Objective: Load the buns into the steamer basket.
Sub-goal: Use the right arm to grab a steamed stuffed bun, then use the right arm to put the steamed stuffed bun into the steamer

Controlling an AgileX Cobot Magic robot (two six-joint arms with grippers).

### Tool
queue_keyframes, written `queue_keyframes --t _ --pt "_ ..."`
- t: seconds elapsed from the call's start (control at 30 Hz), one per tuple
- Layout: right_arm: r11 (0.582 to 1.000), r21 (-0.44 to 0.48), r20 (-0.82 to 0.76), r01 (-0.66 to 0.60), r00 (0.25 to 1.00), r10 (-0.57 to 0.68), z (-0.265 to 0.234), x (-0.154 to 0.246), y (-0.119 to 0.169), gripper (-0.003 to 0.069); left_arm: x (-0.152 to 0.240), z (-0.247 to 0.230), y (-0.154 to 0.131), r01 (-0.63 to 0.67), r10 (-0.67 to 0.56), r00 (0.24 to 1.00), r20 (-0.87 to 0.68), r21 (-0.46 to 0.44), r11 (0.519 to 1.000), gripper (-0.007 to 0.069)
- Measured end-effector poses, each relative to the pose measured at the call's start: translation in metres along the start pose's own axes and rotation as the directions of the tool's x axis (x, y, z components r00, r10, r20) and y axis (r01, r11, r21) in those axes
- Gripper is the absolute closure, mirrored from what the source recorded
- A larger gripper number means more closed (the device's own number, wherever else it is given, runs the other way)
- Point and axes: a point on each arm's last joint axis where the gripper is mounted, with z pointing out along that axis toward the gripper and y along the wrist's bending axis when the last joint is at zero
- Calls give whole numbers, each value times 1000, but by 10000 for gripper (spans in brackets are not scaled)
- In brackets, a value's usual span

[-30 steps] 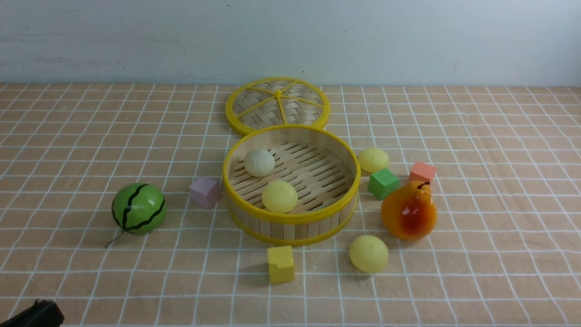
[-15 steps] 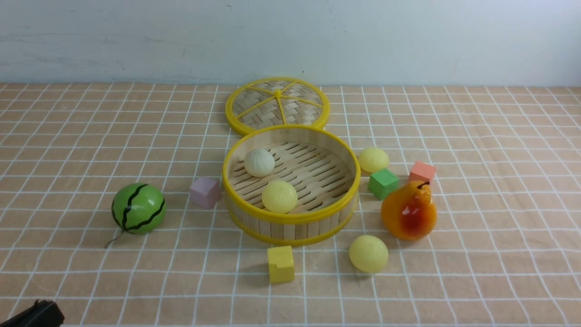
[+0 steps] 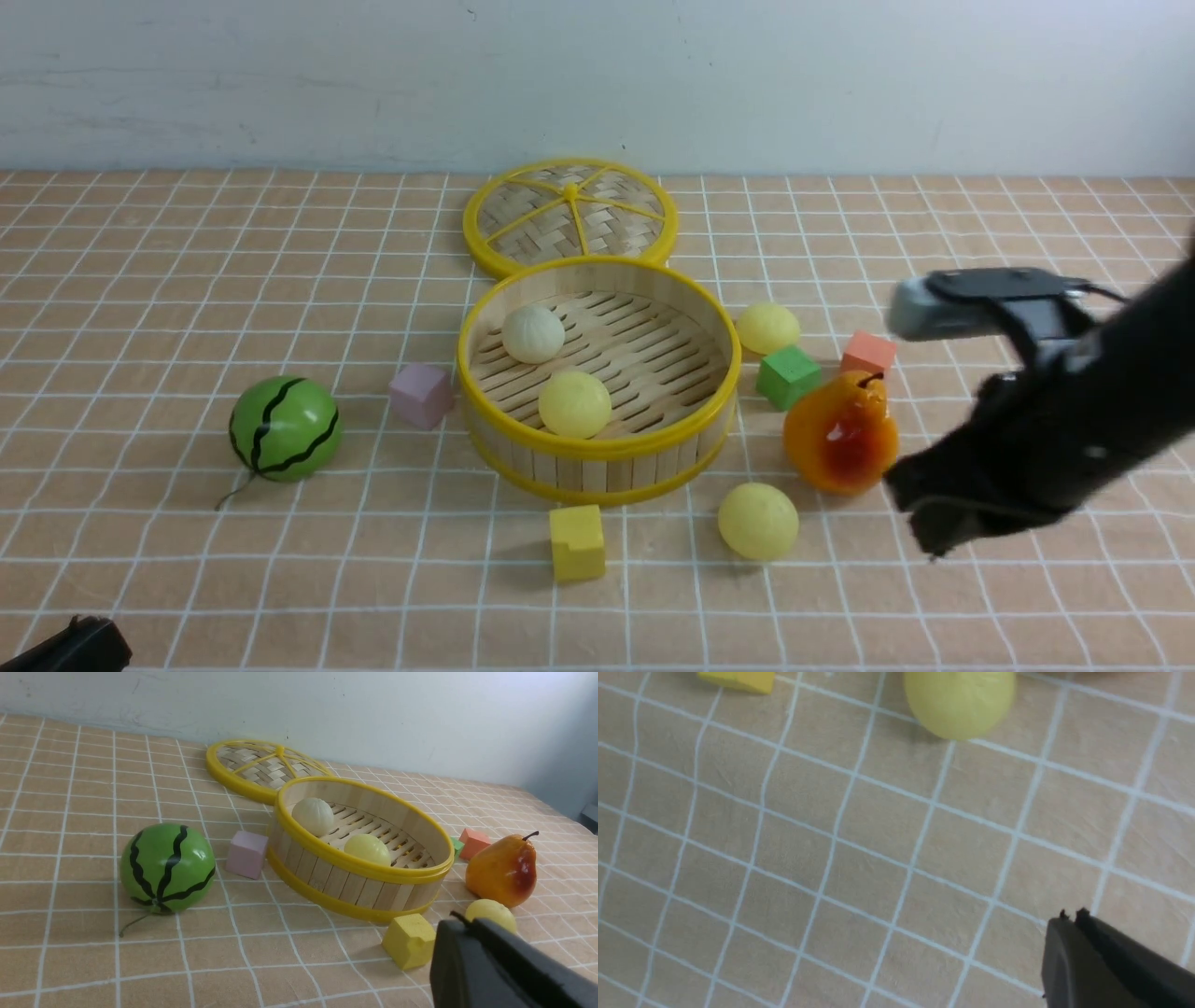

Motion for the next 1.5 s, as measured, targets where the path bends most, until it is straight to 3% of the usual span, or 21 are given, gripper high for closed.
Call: queue_keyframes --t 0.13,0.27,0.5,0.83,1.03,1.13,1.17,1.27,1.5 --pt "998 35 -73 59 996 -56 43 -33 17 613 0 0 0 0 0 1000 0 0 1000 624" --pt "996 69 -93 59 994 -52 74 -55 16 540 0 0 0 0 0 1000 0 0 1000 623" --pt "996 74 -25 48 999 -47 86 -72 16 418 0 0 0 0 0 1000 0 0 1000 617" --pt "997 72 -12 36 999 -36 104 -75 13 396 0 0 0 0 0 1000 0 0 1000 607" --pt "997 73 -16 35 999 -34 110 -75 12 444 0 0 0 0 0 1000 0 0 1000 603" --pt "997 73 -17 35 999 -34 109 -75 12 510 0 0 0 0 0 1000 0 0 1000 599" --pt "996 72 -20 49 999 -48 109 -75 12 574 0 0 0 0 0 1000 0 0 1000 596" --pt "995 70 -33 68 997 -66 104 -74 13 656 0 0 0 0 0 1000 0 0 1000 594" --pt "995 39 44 92 995 -93 42 -82 28 662 0 0 0 0 0 1000 0 0 1000 586"
